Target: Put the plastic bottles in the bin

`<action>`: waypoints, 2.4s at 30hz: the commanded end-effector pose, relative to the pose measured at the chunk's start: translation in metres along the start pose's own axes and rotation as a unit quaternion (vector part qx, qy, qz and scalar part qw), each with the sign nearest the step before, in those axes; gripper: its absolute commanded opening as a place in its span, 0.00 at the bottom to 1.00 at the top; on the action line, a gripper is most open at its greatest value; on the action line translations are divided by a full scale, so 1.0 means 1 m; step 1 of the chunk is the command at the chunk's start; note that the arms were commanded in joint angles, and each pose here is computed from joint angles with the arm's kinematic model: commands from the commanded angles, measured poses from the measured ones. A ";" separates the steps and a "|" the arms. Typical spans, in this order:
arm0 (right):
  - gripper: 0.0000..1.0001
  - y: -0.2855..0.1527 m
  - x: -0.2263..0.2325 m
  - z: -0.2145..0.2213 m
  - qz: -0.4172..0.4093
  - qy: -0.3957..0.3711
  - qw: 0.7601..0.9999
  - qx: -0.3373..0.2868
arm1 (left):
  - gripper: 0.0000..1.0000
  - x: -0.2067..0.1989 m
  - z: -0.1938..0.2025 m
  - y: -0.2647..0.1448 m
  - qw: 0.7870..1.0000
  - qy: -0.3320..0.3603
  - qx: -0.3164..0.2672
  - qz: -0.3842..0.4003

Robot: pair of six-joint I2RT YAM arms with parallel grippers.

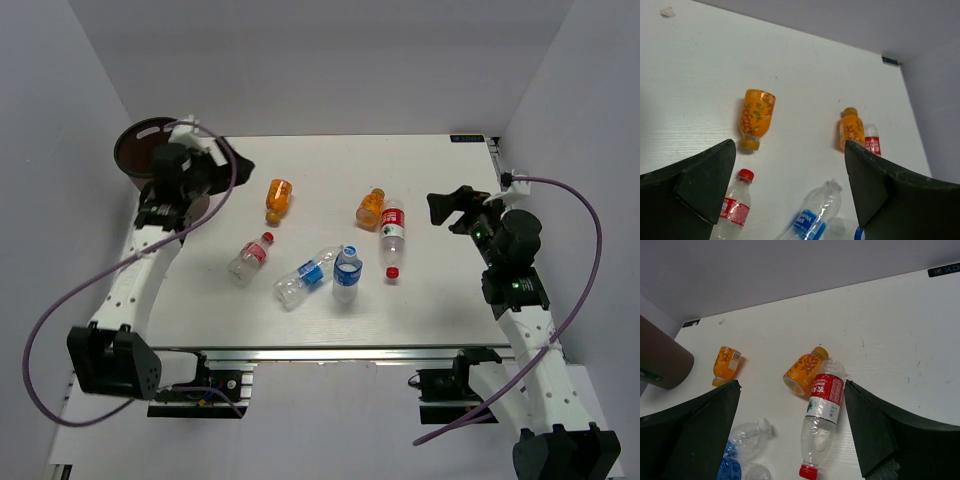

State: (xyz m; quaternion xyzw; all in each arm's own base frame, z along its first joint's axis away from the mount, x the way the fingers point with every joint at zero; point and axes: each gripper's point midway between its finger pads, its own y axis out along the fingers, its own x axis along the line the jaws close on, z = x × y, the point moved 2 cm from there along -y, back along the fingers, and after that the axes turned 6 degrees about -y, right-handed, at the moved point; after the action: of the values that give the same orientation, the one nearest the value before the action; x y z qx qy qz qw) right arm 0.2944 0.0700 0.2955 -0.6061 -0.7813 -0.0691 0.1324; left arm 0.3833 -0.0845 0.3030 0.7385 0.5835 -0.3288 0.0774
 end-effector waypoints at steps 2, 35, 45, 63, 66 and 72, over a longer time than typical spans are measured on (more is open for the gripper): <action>0.89 -0.001 0.005 -0.002 -0.017 -0.012 1.000 0.002 | 0.98 -0.018 0.020 0.042 0.995 0.076 0.044 -0.040; 0.89 0.016 -0.034 0.044 0.068 -0.037 0.992 0.103 | 0.50 0.080 0.157 0.222 0.932 0.181 0.273 -0.154; 0.89 0.020 -0.030 0.049 0.052 -0.030 0.992 0.110 | 0.20 -0.023 -0.037 0.172 0.968 0.204 0.014 -0.145; 0.89 0.019 -0.033 0.052 0.062 -0.031 0.991 0.113 | 0.34 0.107 -0.241 -0.033 0.852 0.087 -0.327 -0.399; 0.89 0.019 -0.036 0.052 0.068 -0.032 0.991 0.115 | 0.35 0.122 -0.239 -0.016 0.851 0.078 -0.329 -0.401; 0.89 0.017 -0.038 0.056 0.073 -0.038 0.989 0.120 | 0.44 0.144 -0.238 0.007 0.844 0.067 -0.324 -0.422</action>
State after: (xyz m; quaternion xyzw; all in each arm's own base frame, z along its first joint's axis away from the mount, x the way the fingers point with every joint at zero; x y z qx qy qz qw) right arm 0.3075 0.0574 0.2154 -0.6357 -0.7418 0.0671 0.2026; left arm 0.5080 0.1432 0.3621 0.3864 0.9143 -0.0946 0.0758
